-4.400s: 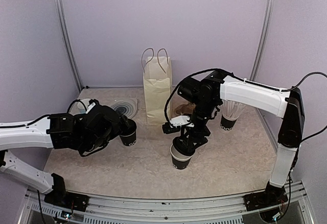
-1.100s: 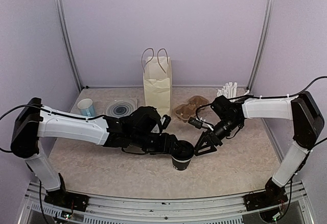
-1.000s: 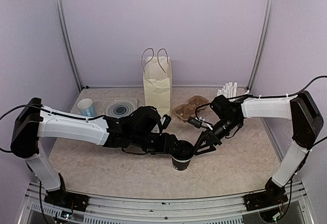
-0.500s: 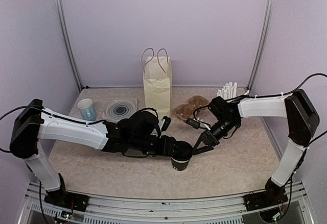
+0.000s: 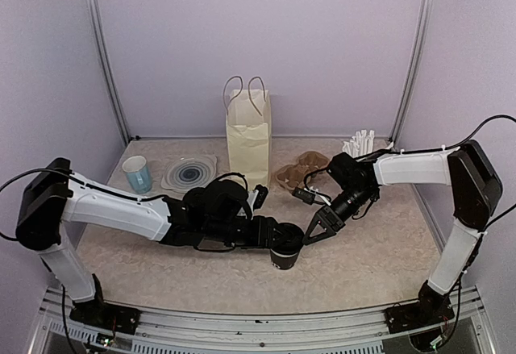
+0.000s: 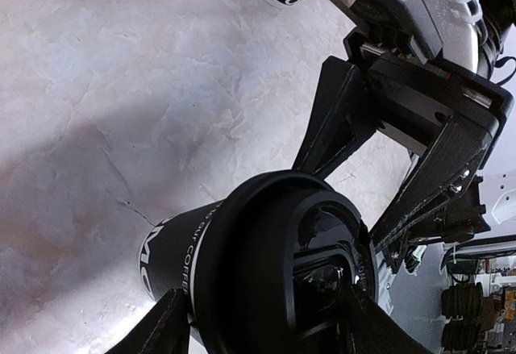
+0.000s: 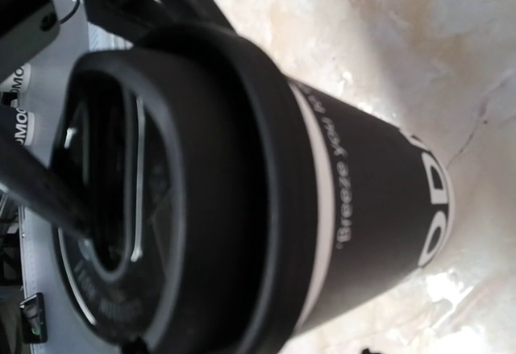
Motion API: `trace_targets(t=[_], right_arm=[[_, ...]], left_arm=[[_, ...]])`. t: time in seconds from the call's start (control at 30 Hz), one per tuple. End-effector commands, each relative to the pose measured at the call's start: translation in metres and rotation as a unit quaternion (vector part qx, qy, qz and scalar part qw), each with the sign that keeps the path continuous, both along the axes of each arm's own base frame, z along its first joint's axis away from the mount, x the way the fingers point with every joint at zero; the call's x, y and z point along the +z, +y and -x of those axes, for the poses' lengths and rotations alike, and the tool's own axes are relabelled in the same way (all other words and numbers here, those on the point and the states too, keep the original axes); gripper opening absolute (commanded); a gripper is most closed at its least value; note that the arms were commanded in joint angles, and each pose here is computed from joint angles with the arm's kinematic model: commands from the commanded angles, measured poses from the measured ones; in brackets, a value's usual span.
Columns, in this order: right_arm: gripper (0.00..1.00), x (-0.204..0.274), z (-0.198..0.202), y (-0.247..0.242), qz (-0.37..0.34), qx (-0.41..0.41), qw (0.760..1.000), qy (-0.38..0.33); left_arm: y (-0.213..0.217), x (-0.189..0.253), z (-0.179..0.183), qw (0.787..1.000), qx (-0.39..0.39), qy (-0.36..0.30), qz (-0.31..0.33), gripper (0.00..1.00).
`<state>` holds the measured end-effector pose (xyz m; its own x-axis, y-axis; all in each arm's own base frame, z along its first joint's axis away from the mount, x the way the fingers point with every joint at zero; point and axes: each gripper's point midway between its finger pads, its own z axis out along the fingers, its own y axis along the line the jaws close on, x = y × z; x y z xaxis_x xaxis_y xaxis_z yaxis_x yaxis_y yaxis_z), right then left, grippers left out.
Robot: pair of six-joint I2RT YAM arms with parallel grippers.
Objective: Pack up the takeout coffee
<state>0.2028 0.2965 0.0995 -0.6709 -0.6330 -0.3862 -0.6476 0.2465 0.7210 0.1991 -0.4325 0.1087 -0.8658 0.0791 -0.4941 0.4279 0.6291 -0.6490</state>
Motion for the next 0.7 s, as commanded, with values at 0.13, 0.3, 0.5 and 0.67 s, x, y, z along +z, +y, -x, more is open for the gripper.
trace_targets(t=[0.13, 0.3, 0.5, 0.67], right_arm=[[0.53, -0.016, -0.028, -0.001, 0.038, -0.004, 0.994, -0.106], [0.57, 0.014, -0.017, 0.002, -0.017, 0.01, 0.994, -0.109], [0.6, 0.016, -0.011, -0.001, -0.023, 0.017, 0.994, -0.103], [0.61, 0.021, -0.013, -0.005, -0.027, 0.02, 0.994, -0.1]], left_arm=[[0.027, -0.061, 0.018, 0.986, -0.031, 0.022, -0.16, 0.64], [0.012, -0.019, -0.003, 0.992, -0.028, -0.015, -0.125, 0.65], [0.009, 0.016, -0.021, 0.994, -0.018, -0.043, -0.101, 0.69], [0.01, 0.031, -0.024, 0.994, -0.017, -0.05, -0.091, 0.71]])
